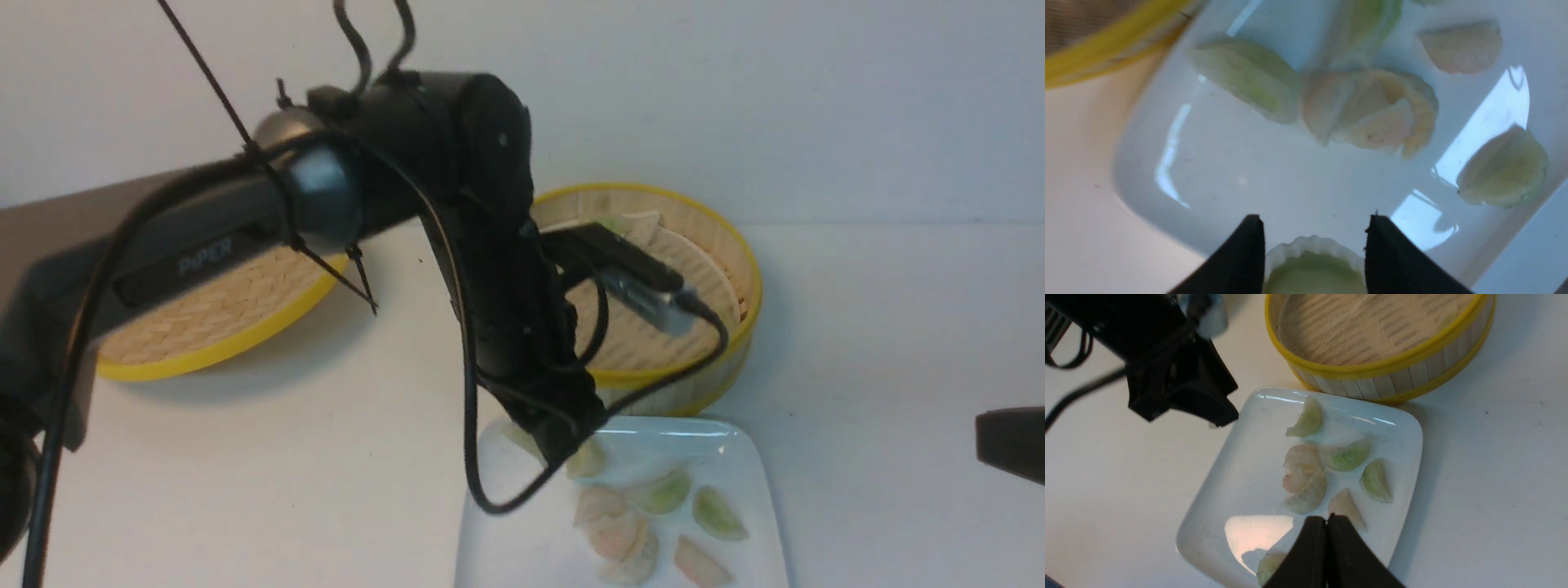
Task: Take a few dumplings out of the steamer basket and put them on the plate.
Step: Use the left arm to put the dumpling into the plate, then use the right arm to grab a dumpling from inside the steamer
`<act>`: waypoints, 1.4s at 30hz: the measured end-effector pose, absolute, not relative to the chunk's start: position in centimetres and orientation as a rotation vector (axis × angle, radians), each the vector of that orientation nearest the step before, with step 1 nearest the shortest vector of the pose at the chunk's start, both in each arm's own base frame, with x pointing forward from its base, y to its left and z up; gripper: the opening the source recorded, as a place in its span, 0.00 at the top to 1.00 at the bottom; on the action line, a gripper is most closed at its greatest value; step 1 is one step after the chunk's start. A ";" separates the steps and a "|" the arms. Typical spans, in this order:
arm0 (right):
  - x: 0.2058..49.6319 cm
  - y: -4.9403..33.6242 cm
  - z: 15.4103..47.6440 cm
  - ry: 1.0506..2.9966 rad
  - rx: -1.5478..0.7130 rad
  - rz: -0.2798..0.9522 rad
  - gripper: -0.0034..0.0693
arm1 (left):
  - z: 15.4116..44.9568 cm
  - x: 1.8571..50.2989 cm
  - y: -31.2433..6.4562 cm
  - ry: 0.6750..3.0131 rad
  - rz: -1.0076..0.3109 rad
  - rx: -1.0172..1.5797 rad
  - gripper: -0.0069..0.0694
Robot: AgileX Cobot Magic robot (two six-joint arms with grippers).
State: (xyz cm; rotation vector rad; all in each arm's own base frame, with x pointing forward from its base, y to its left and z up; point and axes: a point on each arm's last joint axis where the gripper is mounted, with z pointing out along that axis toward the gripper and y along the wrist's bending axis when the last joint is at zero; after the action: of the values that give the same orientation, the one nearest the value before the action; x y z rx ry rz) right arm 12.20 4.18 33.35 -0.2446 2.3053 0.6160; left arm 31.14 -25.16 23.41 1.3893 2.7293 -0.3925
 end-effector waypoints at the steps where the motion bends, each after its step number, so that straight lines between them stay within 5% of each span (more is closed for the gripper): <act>1: 12.2 4.2 33.3 2.309 -0.252 0.617 0.97 | 22.9 30.8 -25.5 2.742 -0.382 1.410 0.53; 16: 12.0 4.3 33.3 2.318 -0.273 0.621 0.97 | 17.3 31.4 -26.6 2.834 -0.285 1.453 0.53; 24: 12.2 4.2 33.3 2.301 -0.265 0.609 0.97 | 17.8 31.7 -26.5 2.836 -0.234 1.425 0.36; 28: 12.8 4.1 33.6 2.299 -0.258 0.604 0.97 | 19.9 32.8 -26.7 2.798 -0.158 1.362 0.43; 35: 15.8 4.3 37.5 2.327 -0.346 0.635 0.97 | 27.6 31.9 -24.9 2.682 -0.099 1.158 0.85; 42: 20.6 5.2 41.0 2.291 -0.456 0.631 0.97 | 35.5 26.2 -21.1 2.560 -0.238 1.051 0.92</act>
State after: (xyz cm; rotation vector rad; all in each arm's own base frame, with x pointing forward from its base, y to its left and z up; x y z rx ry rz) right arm 20.65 5.21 40.99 -0.4563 2.2914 0.6311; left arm 26.22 -21.12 35.46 1.0508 2.5603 -0.2385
